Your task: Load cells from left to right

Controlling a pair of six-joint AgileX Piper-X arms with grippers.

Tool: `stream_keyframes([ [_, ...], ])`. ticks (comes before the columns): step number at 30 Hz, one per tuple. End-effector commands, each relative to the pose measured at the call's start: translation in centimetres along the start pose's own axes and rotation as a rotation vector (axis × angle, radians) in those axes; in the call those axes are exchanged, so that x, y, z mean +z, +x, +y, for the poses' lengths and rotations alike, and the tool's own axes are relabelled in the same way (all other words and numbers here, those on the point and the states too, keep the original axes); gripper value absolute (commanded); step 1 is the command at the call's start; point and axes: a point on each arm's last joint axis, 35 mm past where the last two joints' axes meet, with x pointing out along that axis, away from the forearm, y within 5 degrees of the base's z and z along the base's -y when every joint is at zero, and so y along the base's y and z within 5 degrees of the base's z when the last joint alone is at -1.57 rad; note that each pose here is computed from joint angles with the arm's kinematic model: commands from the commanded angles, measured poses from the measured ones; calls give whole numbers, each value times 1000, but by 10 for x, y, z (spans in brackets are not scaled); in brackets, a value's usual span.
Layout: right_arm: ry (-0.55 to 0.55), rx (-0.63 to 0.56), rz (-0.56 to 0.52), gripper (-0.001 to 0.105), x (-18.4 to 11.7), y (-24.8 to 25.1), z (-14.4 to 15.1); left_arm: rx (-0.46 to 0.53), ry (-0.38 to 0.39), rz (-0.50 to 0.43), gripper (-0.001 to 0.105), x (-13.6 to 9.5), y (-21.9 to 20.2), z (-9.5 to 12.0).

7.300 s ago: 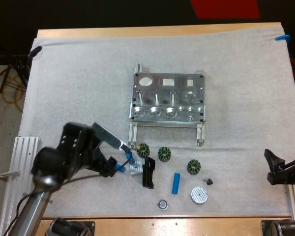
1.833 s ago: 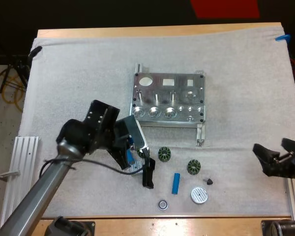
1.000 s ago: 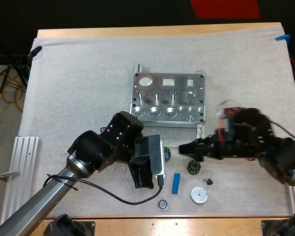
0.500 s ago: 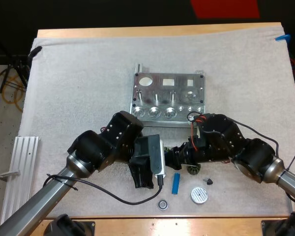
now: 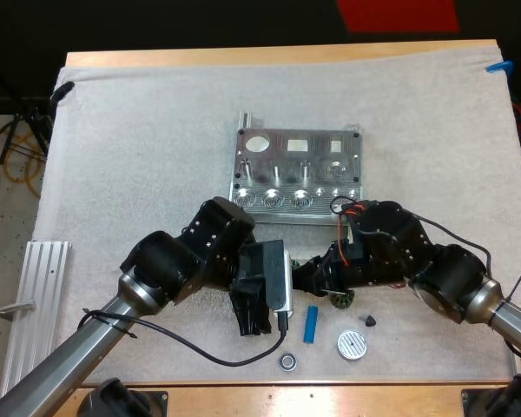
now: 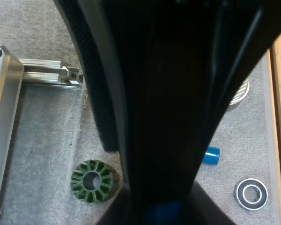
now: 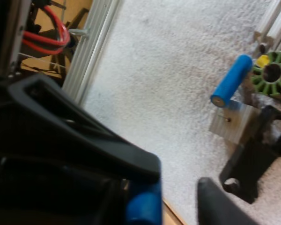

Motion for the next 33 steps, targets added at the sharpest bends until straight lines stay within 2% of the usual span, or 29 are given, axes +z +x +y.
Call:
stream_keyframes([
  [1,-13,3,-12,24,3,-1,2,-19,3,-29,0,3,-3,-2],
  [3,-13,3,-12,8,3,-1,2,-19,3,-29,0,3,-3,-2],
  [5,-13,3,-12,0,3,-1,2,-19,3,-29,0,3,-3,-2],
  [7,-13,5,-11,0,3,-1,2,-17,3,-28,0,3,-3,-2],
  [10,-13,6,-10,0,3,-1,2,-3,5,-27,6,4,-3,-2],
  [13,-13,9,-9,0,3,-1,3,35,11,-25,25,5,-4,0],
  [15,-13,9,-9,0,3,-1,3,65,9,-11,45,4,-4,1],
  [17,-13,7,-10,0,3,-1,3,92,-4,-3,55,4,-5,1],
  [18,-12,7,-11,0,3,-2,2,113,-34,-1,58,4,-7,1],
  [21,-15,-7,-17,0,3,-2,2,150,-102,-34,58,3,-18,-1],
  [25,-25,-72,-43,0,6,-3,-1,209,-142,-94,58,1,-39,-9],
  [28,-72,-127,-86,0,15,-9,-2,246,-174,-170,58,-3,-62,-18],
  [31,-100,-210,-113,0,27,-18,-4,285,-205,-249,58,-10,-85,-29],
  [33,-127,-305,-88,0,37,-24,-10,317,-239,-308,58,-16,-100,-37],
])
